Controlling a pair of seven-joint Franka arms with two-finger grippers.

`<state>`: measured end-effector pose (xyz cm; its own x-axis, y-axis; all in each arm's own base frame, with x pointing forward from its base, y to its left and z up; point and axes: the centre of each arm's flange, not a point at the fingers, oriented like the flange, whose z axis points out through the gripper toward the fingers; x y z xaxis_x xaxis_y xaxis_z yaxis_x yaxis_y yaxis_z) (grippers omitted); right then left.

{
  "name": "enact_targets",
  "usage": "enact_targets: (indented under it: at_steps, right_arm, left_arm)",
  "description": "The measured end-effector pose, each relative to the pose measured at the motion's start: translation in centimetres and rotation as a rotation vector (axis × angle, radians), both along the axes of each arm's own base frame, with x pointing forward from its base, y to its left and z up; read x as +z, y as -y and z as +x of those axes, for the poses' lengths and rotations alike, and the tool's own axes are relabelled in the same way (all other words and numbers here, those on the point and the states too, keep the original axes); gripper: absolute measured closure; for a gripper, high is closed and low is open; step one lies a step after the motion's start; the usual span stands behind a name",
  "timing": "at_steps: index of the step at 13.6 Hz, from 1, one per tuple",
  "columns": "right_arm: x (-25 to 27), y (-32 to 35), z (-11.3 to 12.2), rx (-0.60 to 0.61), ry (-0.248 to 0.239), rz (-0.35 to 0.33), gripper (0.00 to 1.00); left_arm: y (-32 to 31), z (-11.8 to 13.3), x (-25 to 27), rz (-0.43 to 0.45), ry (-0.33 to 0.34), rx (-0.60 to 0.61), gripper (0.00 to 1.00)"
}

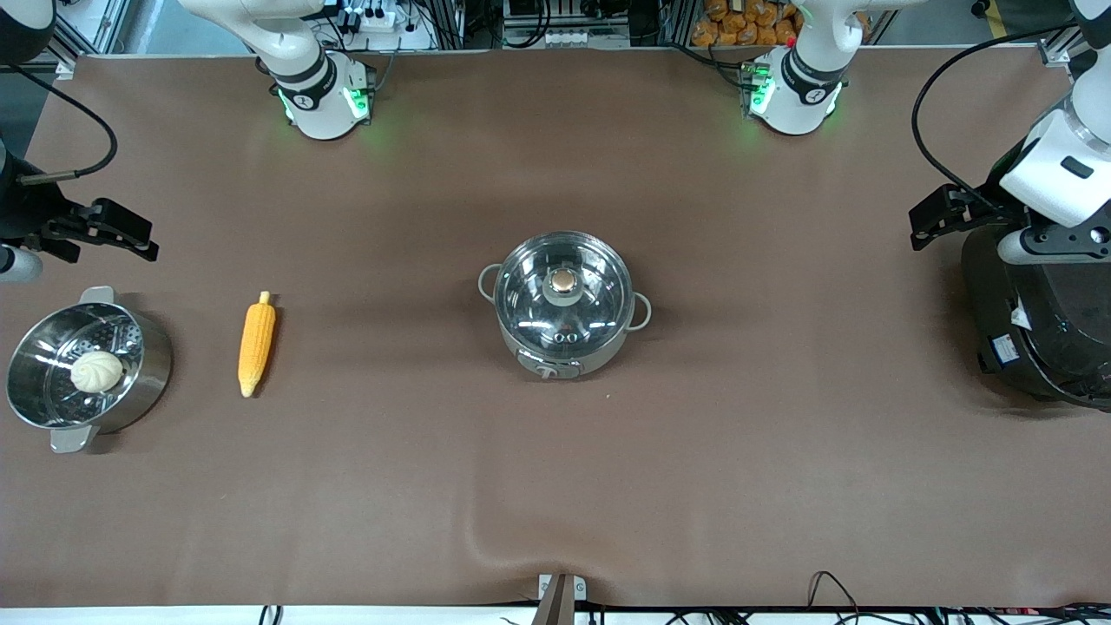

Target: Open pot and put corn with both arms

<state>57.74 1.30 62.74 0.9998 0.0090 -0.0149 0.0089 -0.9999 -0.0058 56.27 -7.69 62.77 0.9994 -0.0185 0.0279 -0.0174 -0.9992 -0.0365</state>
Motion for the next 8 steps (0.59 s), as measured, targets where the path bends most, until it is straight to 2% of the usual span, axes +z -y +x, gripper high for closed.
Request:
enact_targets:
  at_steps: [5,8]
  right_arm:
    - [-0.2,0.0,0.0,-0.001,-0.003,0.000,0.00]
    - [-0.3,0.1,0.1,-0.001,-0.001,0.000,0.00]
  left_arm:
    - [0.3,0.0,-0.1,0.000,-0.002,-0.005,0.00]
    - [3.2,0.4,-1.9,-0.001,-0.033,-0.055,0.00]
